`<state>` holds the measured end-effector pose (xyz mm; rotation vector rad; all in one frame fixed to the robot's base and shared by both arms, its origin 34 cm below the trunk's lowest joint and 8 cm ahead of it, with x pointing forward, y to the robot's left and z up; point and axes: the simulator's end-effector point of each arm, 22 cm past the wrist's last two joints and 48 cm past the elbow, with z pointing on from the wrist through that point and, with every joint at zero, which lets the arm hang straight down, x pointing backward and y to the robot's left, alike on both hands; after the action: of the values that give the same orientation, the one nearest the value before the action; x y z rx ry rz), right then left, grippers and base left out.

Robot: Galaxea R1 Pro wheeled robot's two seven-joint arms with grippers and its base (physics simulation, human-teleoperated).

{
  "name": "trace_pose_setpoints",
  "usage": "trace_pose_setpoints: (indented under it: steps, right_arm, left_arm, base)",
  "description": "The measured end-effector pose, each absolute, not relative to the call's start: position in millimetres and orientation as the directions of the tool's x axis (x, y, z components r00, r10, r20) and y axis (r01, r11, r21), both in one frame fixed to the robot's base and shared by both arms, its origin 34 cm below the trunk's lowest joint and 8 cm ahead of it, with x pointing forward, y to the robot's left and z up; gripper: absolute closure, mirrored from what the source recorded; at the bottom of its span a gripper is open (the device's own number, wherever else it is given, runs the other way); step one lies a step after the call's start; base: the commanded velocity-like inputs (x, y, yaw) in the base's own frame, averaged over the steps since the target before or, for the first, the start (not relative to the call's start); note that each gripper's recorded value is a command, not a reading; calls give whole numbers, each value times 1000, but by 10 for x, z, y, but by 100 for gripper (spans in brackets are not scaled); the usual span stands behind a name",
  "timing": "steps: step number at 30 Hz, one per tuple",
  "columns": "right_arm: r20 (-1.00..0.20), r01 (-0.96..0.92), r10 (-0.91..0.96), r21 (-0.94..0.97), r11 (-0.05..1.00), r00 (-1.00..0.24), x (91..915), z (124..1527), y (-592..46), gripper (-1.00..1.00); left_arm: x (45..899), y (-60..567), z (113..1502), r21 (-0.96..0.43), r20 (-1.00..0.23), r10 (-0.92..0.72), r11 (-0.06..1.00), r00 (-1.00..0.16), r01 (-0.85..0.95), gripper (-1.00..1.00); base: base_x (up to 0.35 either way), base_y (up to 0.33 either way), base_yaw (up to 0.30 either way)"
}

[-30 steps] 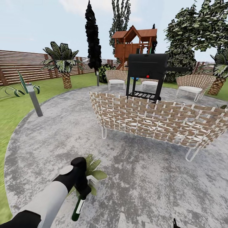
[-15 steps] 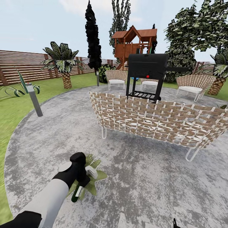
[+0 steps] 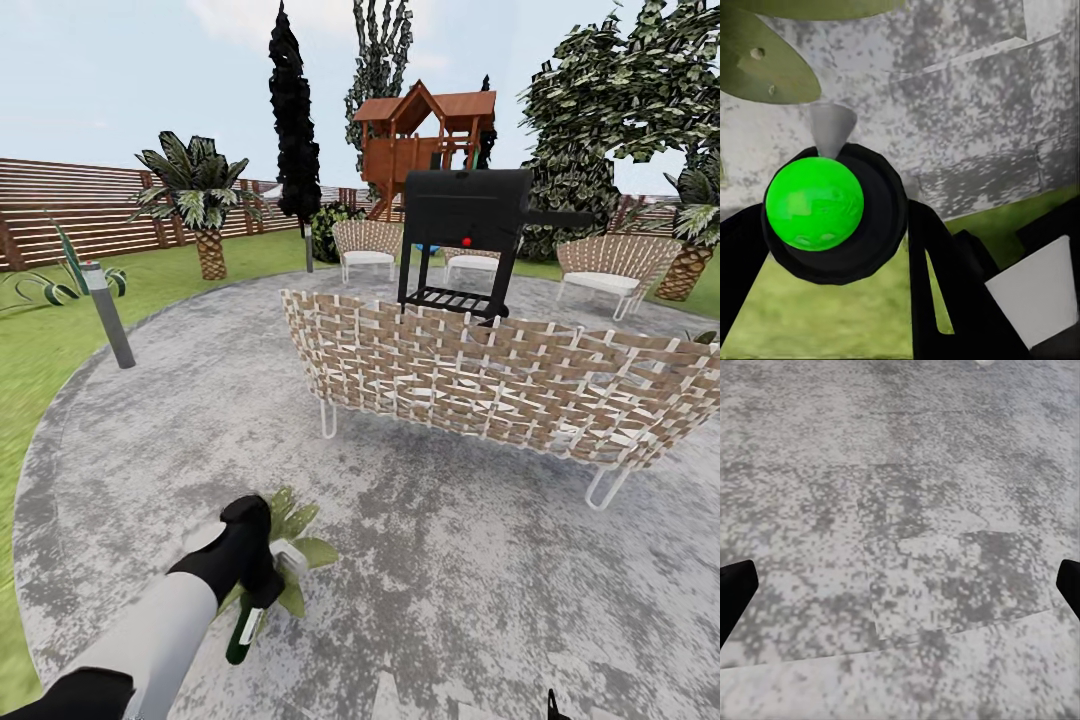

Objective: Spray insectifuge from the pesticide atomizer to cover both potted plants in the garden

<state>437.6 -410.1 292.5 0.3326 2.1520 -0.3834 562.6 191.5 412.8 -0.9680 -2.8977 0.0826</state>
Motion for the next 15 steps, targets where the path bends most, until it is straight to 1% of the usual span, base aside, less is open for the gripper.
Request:
trace_pose_setpoints:
  steps: [3,11,15]
  right_arm:
    - [-822,373,95,-149,916,-561,4377,2925,-4101,-100]
    - [-822,373,95,-149,916,-561,4376,2925,-4100,-100]
    - [-822,373,95,-149,916,-561,4377,2925,-4100,-100]
  left_arm:
    - [5517,1923,4046,-99,91,603,797,-793,595,100]
    - [5509,2049,4021,-102,96,576,817,-812,568,100]
    - [5345,2061,3907,-120,119,574,819,-810,562,100]
  base:
    - [0,0,0]
    - [0,0,0]
    - [0,0,0]
